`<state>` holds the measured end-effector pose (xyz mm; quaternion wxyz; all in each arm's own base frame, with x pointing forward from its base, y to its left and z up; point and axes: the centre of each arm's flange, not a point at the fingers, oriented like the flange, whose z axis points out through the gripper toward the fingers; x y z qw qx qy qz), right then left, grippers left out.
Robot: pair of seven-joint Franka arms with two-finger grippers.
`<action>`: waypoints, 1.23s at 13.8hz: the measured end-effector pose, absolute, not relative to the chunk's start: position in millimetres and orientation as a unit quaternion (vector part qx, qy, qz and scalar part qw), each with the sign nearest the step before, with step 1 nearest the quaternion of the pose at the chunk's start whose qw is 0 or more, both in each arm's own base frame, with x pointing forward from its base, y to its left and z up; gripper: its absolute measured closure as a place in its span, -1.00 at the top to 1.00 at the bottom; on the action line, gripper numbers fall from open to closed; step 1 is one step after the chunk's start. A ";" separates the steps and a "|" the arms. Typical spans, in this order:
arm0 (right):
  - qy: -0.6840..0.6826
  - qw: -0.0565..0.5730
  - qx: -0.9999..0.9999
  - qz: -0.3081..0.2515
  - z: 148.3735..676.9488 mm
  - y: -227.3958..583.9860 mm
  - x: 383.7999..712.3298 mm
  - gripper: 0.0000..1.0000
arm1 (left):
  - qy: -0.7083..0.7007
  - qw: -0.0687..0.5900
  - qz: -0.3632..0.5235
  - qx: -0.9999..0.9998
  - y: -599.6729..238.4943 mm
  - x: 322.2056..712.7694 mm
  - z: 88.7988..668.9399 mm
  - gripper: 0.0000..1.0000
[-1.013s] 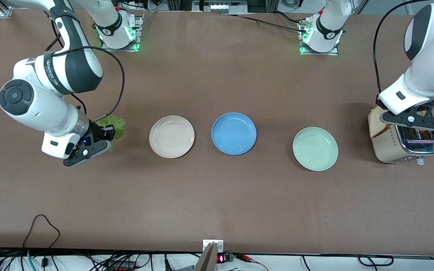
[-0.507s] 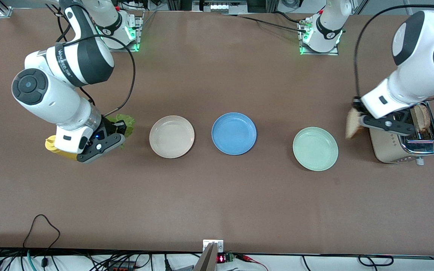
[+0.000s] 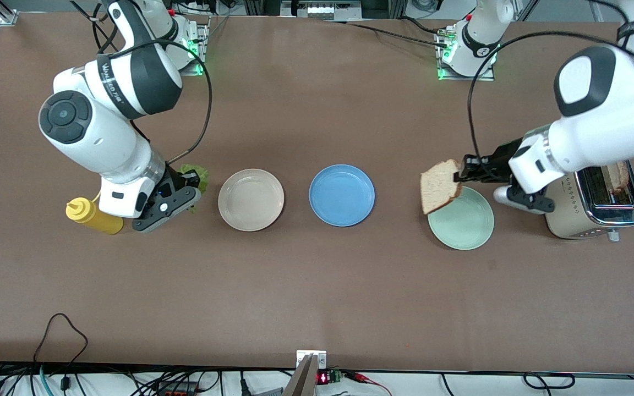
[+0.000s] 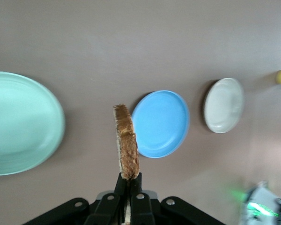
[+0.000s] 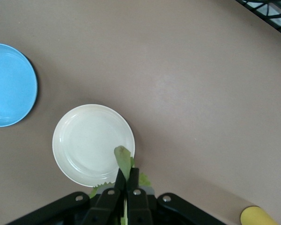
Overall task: Make sandwich in blue plate with both arms
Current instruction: 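Lay the bread on the blue plate with the left gripper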
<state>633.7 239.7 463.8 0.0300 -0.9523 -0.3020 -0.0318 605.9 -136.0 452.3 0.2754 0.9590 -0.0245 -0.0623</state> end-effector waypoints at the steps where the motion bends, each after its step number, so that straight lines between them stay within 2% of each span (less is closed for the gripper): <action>1: -0.306 0.030 -0.951 -0.032 464.0 245.7 631.5 -0.94 | -0.024 0.310 -0.070 0.948 -140.9 608.8 442.2 -0.88; 5: -0.356 0.047 -0.933 -0.028 458.7 271.3 622.0 -0.94 | -0.055 0.435 -0.068 0.896 -155.9 619.4 400.3 -0.88; 9: -0.399 0.067 -0.914 -0.013 438.5 292.3 616.3 -0.94 | -0.085 0.497 -0.020 0.863 -163.2 616.0 336.4 -0.88; 13: -0.430 0.069 -0.900 0.001 419.3 320.4 605.5 -0.94 | -0.061 0.540 0.005 0.839 -197.4 579.7 268.8 -0.88; 17: -0.438 0.069 -0.896 0.012 402.7 331.7 601.9 -0.94 | -0.070 0.538 -0.009 0.840 -231.4 557.4 220.3 -0.88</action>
